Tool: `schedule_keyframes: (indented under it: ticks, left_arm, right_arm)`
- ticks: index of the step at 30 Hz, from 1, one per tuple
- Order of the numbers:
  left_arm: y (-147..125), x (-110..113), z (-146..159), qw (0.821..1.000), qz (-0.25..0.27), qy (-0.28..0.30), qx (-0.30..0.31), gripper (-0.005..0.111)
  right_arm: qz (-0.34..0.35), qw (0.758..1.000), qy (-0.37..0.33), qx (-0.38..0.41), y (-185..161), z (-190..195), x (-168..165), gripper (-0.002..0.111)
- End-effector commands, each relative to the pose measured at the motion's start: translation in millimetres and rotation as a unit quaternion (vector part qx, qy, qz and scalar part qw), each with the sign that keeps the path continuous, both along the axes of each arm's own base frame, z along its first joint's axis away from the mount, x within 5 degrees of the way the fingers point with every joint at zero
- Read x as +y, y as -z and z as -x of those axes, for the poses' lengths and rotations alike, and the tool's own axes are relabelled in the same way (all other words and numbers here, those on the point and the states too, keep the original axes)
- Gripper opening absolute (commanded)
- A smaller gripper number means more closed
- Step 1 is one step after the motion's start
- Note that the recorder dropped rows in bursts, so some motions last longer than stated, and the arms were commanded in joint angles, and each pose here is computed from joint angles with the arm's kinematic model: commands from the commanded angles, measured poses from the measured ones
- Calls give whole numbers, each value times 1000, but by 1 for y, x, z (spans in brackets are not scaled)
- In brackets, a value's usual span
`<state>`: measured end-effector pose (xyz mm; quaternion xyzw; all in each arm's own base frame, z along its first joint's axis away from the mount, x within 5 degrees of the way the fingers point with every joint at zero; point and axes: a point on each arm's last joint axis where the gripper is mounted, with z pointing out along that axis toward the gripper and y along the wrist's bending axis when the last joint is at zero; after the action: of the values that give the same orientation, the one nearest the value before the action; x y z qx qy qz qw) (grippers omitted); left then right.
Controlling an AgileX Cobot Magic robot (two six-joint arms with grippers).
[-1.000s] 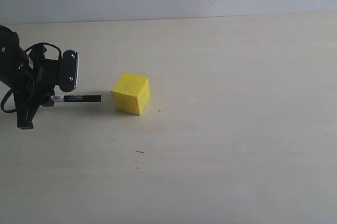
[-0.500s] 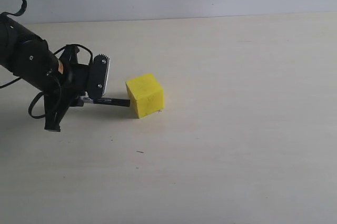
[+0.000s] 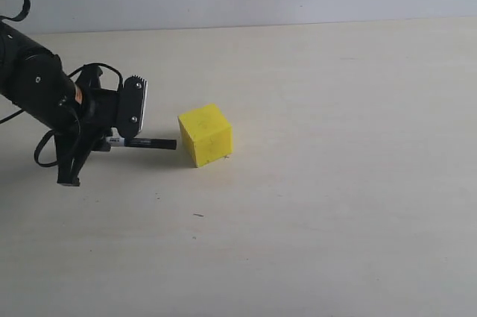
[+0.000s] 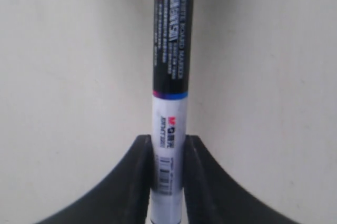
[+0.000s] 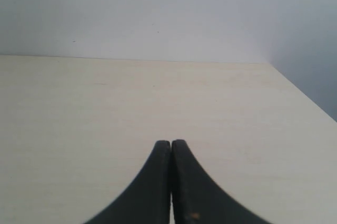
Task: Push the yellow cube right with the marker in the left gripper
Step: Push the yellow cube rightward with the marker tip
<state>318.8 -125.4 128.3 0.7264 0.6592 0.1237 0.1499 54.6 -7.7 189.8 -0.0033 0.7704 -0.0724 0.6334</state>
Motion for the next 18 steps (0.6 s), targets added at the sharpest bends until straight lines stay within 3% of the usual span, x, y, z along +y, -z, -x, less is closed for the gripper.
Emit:
schedule_keyframes:
  ticks: [1,10,15,18]
  left_arm:
    - [-6,-15,-1,998,36,11,-41,0]
    - [-3,-9,3,1000,15,-4,-8,0]
    - [-11,-21,-12,995,67,5,-79,0]
    - [-15,-20,-14,995,67,-24,-65,0]
  right_arm:
    - [3,1000,1,-6,0,0,0,0]
    - [3,1000,1,-6,0,0,0,0]
    - [3,1000,1,-6,0,0,0,0]
    - [3,1000,1,-6,0,0,0,0]
